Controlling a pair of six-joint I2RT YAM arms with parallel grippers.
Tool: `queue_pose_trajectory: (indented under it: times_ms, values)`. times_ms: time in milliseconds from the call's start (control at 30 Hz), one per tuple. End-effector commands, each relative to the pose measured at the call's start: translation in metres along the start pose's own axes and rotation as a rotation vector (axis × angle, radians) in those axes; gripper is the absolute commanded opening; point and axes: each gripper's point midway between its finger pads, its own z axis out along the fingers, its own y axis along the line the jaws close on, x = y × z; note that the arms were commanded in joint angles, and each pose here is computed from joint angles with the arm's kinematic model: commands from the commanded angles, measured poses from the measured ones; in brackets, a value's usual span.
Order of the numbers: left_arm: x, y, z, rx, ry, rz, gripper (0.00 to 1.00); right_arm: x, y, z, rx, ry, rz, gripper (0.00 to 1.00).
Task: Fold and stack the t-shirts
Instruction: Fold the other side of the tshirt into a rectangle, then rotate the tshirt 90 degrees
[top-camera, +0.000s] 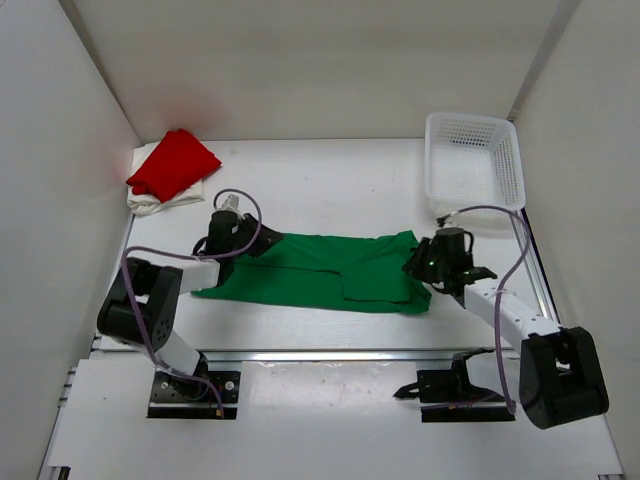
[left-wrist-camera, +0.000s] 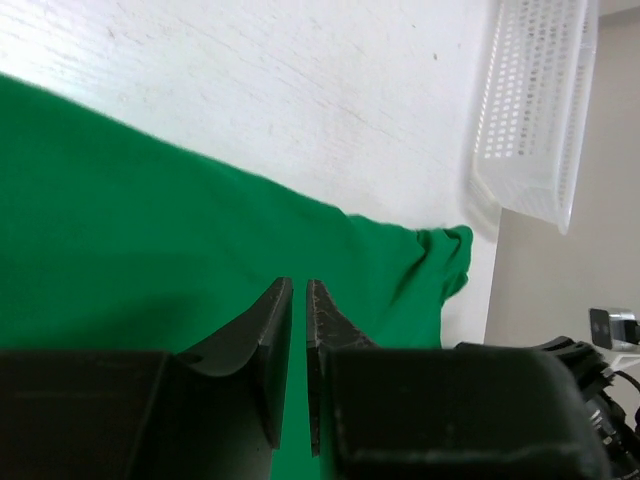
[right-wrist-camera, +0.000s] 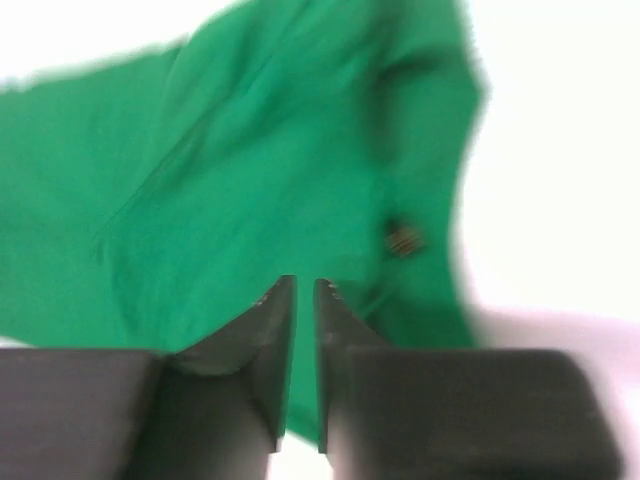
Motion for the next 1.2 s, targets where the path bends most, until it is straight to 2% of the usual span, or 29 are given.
queue_pose_trajectory:
  times_ms: [0,33,67,167,233,333,467,500,600,700,800,900,967,1000,1067,1167]
  values:
    - [-0.024,-0.012,0.016,0.033,-0.032,-0.019,0.23,-0.059,0.005,-0.001,-0.109,-0.167,0.0,0.19]
    - [-0.029,-0.008,0.02,0.026,-0.034,-0.037,0.23,-0.071,-0.006,0.003,-0.09,-0.195,0.01,0.3]
    - [-0.031,-0.007,0.022,0.025,-0.025,-0.041,0.23,-0.079,-0.007,0.005,-0.098,-0.203,0.015,0.36]
    - [-0.045,0.007,0.029,-0.007,-0.034,-0.075,0.24,-0.093,-0.022,0.018,-0.084,-0.211,0.062,0.39]
    - [-0.052,0.022,0.031,-0.039,-0.042,-0.095,0.23,-0.089,-0.025,0.033,-0.104,-0.176,0.079,0.39]
    - [-0.055,0.042,0.031,-0.065,-0.044,-0.136,0.23,-0.09,-0.016,0.046,-0.143,-0.157,0.077,0.39]
    - [-0.047,0.062,0.026,-0.091,-0.028,-0.17,0.23,-0.086,-0.015,0.057,-0.182,-0.131,0.109,0.33]
    - [-0.049,0.065,0.025,-0.097,-0.036,-0.166,0.22,-0.092,-0.015,0.057,-0.18,-0.153,0.112,0.19]
    - [-0.049,0.082,0.017,-0.125,-0.054,-0.199,0.21,-0.09,-0.025,0.062,-0.135,-0.148,0.123,0.01]
    - [-0.05,0.1,0.01,-0.15,-0.063,-0.244,0.2,-0.089,-0.05,0.061,-0.06,-0.153,0.167,0.0]
    - [-0.067,0.122,-0.005,-0.176,-0.129,-0.307,0.2,-0.085,-0.072,0.057,-0.01,-0.157,0.205,0.01]
    - [-0.075,0.118,-0.006,-0.16,-0.14,-0.306,0.2,-0.094,-0.075,0.055,-0.002,-0.169,0.209,0.0]
    - [-0.072,0.118,-0.007,-0.163,-0.134,-0.323,0.2,-0.102,-0.067,0.053,-0.031,-0.172,0.198,0.12]
    - [-0.078,0.108,-0.006,-0.13,-0.145,-0.309,0.2,-0.101,-0.062,0.052,-0.038,-0.162,0.19,0.23]
    - [-0.082,0.086,-0.007,-0.076,-0.143,-0.281,0.23,-0.102,-0.05,0.048,-0.046,-0.153,0.147,0.38]
    - [-0.087,0.049,-0.013,0.001,-0.154,-0.217,0.24,-0.103,-0.036,0.034,-0.019,-0.168,0.087,0.42]
